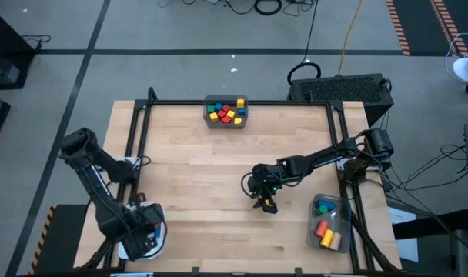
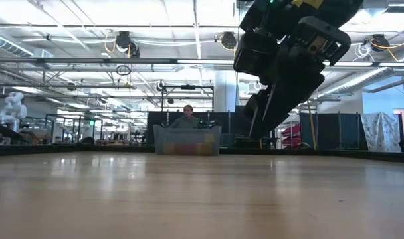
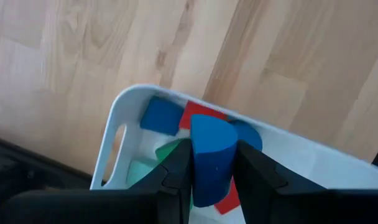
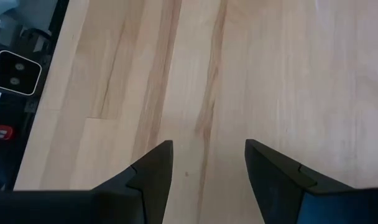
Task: Sort blocks by size
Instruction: Put the blue half circle block into the white bin, then return to Home Position
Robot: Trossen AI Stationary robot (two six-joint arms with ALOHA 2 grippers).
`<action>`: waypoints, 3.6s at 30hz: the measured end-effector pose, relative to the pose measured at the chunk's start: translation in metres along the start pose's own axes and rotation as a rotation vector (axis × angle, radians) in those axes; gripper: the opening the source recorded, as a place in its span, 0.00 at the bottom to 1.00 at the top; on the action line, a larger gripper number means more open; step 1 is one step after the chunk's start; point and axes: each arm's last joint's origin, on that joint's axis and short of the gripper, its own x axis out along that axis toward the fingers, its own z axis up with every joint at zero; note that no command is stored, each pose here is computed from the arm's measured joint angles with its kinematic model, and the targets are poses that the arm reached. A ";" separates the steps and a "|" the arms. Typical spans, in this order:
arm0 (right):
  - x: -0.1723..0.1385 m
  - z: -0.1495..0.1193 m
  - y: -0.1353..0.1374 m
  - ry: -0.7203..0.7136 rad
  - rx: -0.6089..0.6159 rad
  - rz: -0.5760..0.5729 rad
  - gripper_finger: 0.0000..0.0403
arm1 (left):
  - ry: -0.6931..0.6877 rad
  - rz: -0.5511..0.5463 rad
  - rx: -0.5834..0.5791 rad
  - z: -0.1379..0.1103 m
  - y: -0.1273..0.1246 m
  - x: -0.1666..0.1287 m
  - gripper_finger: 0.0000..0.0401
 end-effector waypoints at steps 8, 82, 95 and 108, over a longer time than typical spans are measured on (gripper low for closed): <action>0.000 0.000 0.000 -0.001 -0.001 0.001 0.47 | -0.007 0.021 -0.006 -0.017 0.000 -0.001 0.23; -0.106 -0.036 0.087 -0.143 -0.215 -0.792 0.01 | -0.541 0.470 -0.052 0.080 0.051 0.013 0.35; -0.136 -0.032 0.100 -0.267 -0.232 -0.637 0.01 | -0.643 0.517 -0.041 0.111 0.064 0.011 0.34; -0.205 -0.038 0.117 -0.533 -0.316 -0.449 0.00 | -0.850 0.345 0.032 0.110 0.076 -0.041 0.34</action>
